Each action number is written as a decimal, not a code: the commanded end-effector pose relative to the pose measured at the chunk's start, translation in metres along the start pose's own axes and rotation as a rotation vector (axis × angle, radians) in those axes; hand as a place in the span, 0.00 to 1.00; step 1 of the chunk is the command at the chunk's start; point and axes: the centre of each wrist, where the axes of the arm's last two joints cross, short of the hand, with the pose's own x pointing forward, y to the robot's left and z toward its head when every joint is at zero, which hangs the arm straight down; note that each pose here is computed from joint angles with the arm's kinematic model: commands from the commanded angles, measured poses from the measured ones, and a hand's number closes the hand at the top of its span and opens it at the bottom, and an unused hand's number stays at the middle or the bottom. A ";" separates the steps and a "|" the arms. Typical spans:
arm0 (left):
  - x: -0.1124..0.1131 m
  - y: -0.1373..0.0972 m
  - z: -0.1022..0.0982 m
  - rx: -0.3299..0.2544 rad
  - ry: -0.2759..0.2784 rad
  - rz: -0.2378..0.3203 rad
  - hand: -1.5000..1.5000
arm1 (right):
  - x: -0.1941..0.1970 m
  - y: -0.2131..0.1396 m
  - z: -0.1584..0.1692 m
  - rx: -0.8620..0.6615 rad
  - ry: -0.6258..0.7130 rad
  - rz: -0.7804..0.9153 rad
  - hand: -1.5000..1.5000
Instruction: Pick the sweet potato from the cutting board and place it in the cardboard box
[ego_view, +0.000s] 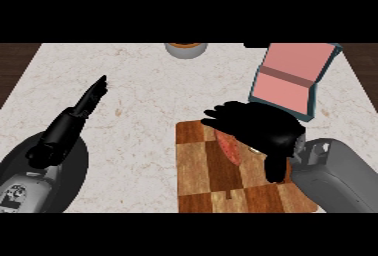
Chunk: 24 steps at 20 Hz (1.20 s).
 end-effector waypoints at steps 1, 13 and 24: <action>-0.023 0.002 0.008 0.000 0.009 0.020 0.50 | 0.007 0.008 -0.002 0.040 0.020 0.003 0.00; -0.004 -0.004 -0.012 -0.001 0.024 0.009 0.50 | 0.027 0.022 -0.039 -0.004 0.091 0.084 0.00; -0.003 -0.011 0.005 0.004 0.011 0.000 0.50 | -0.008 0.060 -0.060 0.006 0.149 0.110 0.00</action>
